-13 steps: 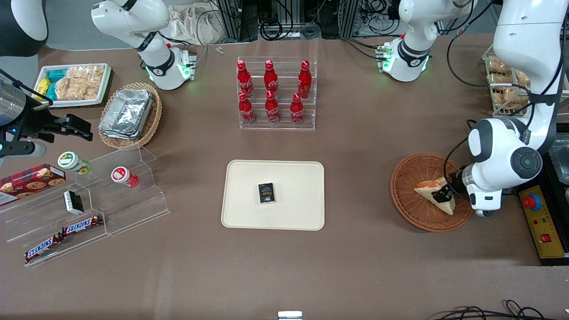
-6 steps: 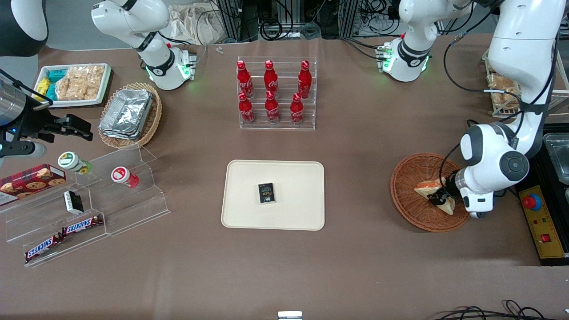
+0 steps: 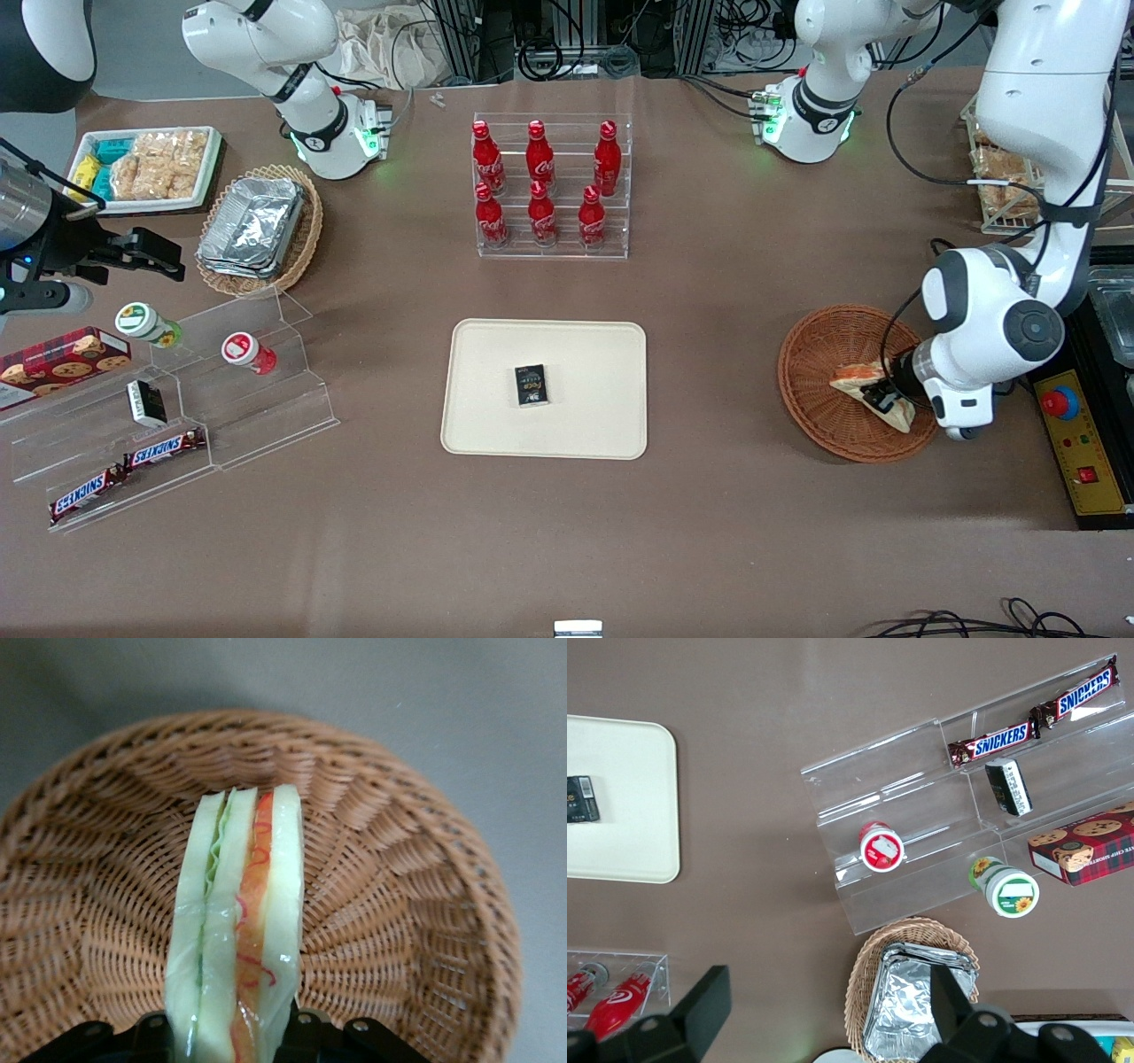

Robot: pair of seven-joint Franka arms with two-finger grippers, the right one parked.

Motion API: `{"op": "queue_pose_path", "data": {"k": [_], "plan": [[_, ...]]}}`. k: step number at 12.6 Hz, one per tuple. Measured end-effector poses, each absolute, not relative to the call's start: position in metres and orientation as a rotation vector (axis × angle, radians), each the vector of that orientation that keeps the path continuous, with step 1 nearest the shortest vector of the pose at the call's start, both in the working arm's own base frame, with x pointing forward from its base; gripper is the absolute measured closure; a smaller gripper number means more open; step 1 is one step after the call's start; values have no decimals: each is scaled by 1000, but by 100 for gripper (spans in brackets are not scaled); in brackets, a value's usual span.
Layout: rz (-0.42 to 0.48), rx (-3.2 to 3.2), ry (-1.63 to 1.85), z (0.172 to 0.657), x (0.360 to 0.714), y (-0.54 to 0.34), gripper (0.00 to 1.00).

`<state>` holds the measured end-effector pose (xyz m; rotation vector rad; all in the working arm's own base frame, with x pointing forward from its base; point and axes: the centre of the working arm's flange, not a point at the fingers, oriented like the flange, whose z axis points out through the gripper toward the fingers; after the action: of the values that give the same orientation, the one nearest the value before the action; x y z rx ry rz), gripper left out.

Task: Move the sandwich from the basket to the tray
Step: 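Lift the sandwich and carry it with the left gripper to the tray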

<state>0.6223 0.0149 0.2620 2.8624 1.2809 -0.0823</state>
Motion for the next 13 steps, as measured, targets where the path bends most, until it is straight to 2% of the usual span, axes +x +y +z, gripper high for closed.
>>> {"op": "queue_pose_path", "data": {"k": [2, 4, 6, 8, 10, 13], "plan": [[-138, 2886, 1274, 312, 639, 14, 68], [-159, 2912, 1217, 372, 654, 2, 80], [-153, 2933, 1103, 438, 664, -35, 80], [-101, 2955, 897, 491, 664, -94, 80], [-95, 3011, 592, 498, 651, -169, 80], [-103, 3067, 189, 436, 629, -307, 80]]}}
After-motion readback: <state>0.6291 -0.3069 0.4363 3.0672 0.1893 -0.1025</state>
